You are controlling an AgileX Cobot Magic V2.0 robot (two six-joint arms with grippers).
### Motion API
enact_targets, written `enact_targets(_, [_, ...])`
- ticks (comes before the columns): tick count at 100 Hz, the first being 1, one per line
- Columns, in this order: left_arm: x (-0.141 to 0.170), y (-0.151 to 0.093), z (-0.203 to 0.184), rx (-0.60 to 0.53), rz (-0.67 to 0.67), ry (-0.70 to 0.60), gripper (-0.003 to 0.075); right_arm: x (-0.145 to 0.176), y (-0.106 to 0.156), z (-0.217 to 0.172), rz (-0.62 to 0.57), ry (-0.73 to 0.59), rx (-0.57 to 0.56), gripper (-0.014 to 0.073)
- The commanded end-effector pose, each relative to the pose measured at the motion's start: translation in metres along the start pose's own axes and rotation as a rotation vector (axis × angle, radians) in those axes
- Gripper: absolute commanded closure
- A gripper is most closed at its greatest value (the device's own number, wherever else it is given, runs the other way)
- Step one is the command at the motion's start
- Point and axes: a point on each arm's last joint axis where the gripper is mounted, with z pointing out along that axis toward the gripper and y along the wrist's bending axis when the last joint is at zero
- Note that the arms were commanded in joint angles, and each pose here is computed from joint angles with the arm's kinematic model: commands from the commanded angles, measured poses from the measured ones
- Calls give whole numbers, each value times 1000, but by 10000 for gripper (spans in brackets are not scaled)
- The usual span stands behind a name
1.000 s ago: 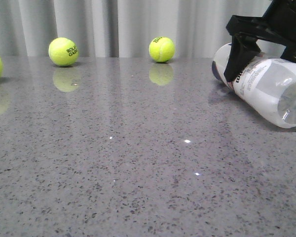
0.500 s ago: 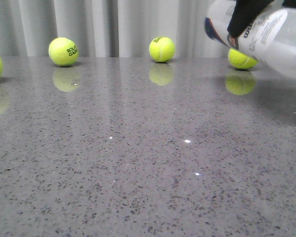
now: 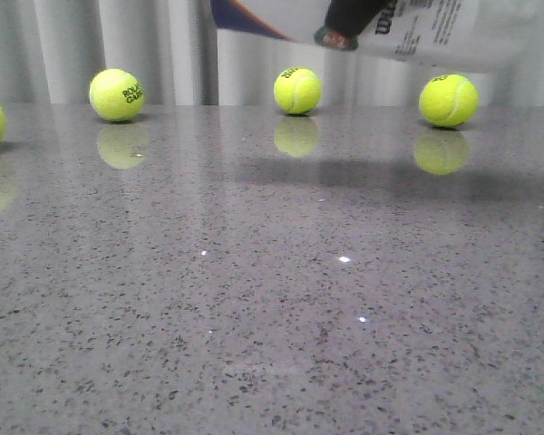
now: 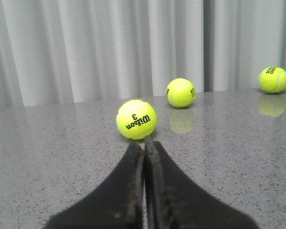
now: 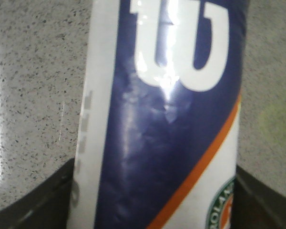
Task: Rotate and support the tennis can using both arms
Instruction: 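Lift the can with the right gripper and set it down nearer the table center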
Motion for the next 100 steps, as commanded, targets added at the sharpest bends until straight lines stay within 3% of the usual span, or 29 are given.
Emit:
enact_targets(1, [7, -1, -2, -3, -14, -66, 741, -10, -7, -1, -108, -47, 60, 373])
enact_targets(28, [7, -1, -2, -3, -14, -66, 741, -2, -4, 52, -141, 4, -46, 373])
enact_targets(65, [7, -1, -2, -3, -14, -66, 741, 1, 2, 77, -141, 28, -112, 355])
enact_targets(100, [7, -1, -2, -3, -14, -66, 741, 2, 2, 78, -138, 29, -117, -57])
